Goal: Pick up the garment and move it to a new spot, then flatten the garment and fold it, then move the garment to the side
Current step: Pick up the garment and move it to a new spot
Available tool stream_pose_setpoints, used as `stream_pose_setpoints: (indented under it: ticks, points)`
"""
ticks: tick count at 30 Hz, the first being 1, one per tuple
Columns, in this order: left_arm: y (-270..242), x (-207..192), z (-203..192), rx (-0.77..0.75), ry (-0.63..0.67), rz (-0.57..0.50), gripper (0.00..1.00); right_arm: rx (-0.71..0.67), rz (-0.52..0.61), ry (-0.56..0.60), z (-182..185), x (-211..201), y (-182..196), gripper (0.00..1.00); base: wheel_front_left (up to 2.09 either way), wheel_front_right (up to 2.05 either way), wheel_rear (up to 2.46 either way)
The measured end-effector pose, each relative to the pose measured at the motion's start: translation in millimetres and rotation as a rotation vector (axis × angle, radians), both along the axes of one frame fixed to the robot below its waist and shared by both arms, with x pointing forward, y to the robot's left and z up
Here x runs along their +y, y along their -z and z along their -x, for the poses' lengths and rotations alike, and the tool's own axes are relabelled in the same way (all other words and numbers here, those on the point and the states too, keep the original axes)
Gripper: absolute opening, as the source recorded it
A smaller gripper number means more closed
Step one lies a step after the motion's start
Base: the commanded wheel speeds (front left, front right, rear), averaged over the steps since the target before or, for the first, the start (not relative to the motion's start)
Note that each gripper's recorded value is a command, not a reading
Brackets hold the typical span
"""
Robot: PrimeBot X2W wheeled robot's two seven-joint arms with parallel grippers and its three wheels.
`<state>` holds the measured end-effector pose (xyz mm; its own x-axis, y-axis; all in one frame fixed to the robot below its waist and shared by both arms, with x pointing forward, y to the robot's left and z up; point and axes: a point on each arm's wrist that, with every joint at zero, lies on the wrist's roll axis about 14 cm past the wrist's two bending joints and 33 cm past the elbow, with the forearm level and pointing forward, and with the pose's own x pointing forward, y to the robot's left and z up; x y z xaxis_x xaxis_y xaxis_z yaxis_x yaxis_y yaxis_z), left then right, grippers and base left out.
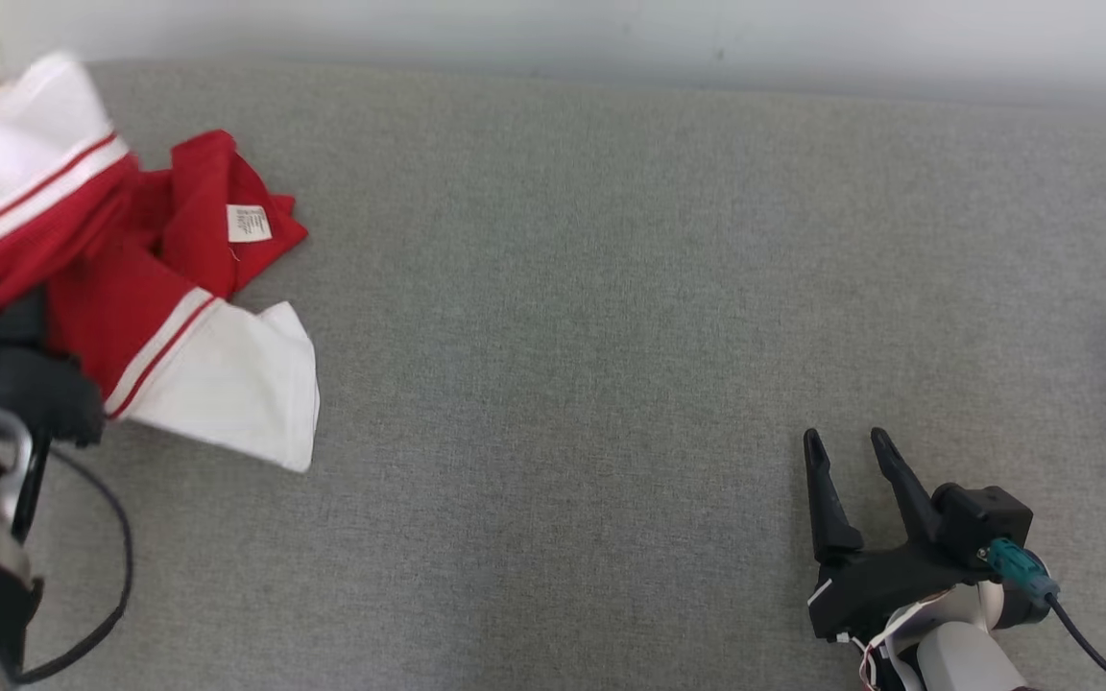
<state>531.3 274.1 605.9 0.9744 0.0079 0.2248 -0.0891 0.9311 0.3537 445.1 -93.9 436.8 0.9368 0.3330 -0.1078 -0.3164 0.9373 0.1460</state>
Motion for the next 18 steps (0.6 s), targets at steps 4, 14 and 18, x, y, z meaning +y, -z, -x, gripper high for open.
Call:
stream_pose_setpoints:
  ticks: [4,14,18]
  points:
    - [-49.5,-38.2,2.0,-0.117,0.116,-0.038,0.00,-0.014,-0.014,0.004,6.8,1.7,-8.5,1.00,0.00,0.00,0.00]
    - [-124.1,-140.1,13.3,-0.304,0.387,0.073,0.00,-0.053,-0.039,0.046,20.8,-7.4,-28.3,1.00,0.00,0.00,0.00]
    - [-140.7,-181.2,20.9,-0.349,0.497,0.232,0.00,-0.063,-0.043,0.078,25.0,-18.0,-33.1,1.00,0.00,0.00,0.00]
